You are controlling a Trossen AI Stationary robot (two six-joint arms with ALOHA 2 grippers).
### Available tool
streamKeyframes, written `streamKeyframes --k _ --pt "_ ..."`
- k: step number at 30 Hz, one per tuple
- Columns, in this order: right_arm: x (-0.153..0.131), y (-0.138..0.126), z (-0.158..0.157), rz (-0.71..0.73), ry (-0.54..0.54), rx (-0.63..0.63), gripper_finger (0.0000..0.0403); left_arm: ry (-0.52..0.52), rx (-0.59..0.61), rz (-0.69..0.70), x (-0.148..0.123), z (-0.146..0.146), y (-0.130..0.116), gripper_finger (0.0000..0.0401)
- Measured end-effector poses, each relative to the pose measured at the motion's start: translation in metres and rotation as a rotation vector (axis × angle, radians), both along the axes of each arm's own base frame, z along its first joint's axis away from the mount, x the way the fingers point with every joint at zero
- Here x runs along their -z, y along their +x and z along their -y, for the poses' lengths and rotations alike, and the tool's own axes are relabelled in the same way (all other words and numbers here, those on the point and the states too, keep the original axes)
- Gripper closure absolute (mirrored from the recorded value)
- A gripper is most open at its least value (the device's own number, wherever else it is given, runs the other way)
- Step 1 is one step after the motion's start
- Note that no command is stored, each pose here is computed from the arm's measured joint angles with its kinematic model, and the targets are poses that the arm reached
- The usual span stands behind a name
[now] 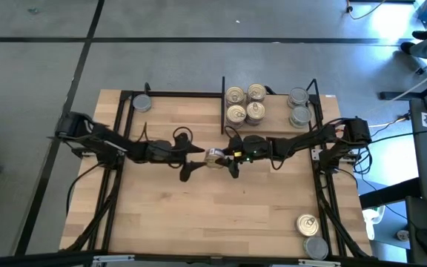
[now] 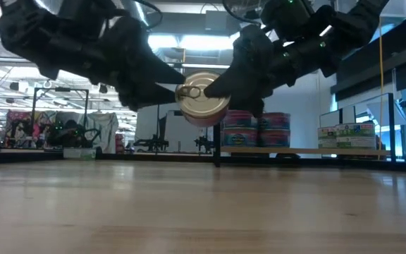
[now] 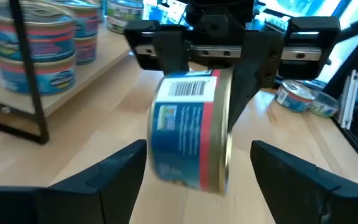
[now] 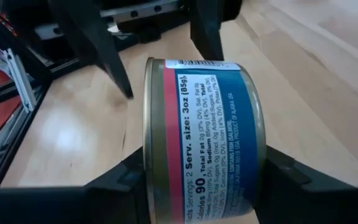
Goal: Stack canned seafood by type on shelf
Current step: Put the blue tuna can on the shelf
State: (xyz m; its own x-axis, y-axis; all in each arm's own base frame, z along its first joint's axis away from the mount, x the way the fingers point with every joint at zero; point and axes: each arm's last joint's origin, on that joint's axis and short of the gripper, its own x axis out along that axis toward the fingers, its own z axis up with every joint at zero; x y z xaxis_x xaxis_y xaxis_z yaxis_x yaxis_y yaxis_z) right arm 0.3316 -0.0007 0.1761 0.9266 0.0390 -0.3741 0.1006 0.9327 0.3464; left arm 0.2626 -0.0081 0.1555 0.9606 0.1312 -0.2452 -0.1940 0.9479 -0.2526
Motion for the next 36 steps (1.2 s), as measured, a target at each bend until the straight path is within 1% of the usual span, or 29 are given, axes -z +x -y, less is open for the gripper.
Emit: streamKeyframes --k 5,8,13,17,21,22,25,27,29,32,34,36 --pt "0.002 -0.001 -0.001 -0.014 0.002 -0.022 0.0211 0.037 0.042 -0.028 0.003 0.001 0.013 0.0116" --pt "-0.004 0.001 -0.001 0.037 -0.006 -0.048 0.0211 0.055 0.071 -0.005 0.000 0.003 0.018 0.0121" --pt "-0.007 0.002 -0.002 0.070 -0.004 -0.087 0.0211 0.078 0.097 -0.005 -0.001 0.003 0.020 0.0169" --pt "-0.007 0.002 -0.002 0.081 -0.033 -0.094 0.0211 0.050 0.092 0.000 -0.002 0.000 0.020 0.0207" --pt "-0.007 0.002 -0.002 0.081 -0.055 -0.097 0.0207 0.037 0.103 0.001 -0.002 -0.004 0.021 0.0211" --pt "-0.007 0.002 -0.002 0.082 -0.048 -0.101 0.0194 0.042 0.109 0.000 -0.002 -0.004 0.021 0.0212" --pt "-0.009 0.004 -0.002 0.082 -0.056 -0.102 0.0135 0.046 0.111 -0.011 -0.001 -0.005 0.020 0.0216" --pt "-0.010 0.002 -0.002 0.039 -0.111 -0.131 0.0097 0.033 0.107 -0.013 -0.002 -0.005 0.020 0.0216" --pt "-0.019 -0.002 -0.002 -0.009 -0.178 -0.165 0.0067 0.019 0.101 -0.019 -0.005 -0.006 0.018 0.0216" --pt "-0.036 -0.012 0.000 -0.108 -0.273 -0.126 0.0039 -0.006 0.081 -0.057 -0.010 -0.010 0.012 0.0216" --pt "-0.043 -0.020 0.002 -0.184 -0.345 -0.096 0.0030 -0.015 0.060 -0.075 -0.015 -0.015 0.008 0.0215" --pt "-0.049 -0.028 0.003 -0.229 -0.402 -0.091 0.0027 -0.026 0.034 -0.074 -0.021 -0.021 0.003 0.0215"
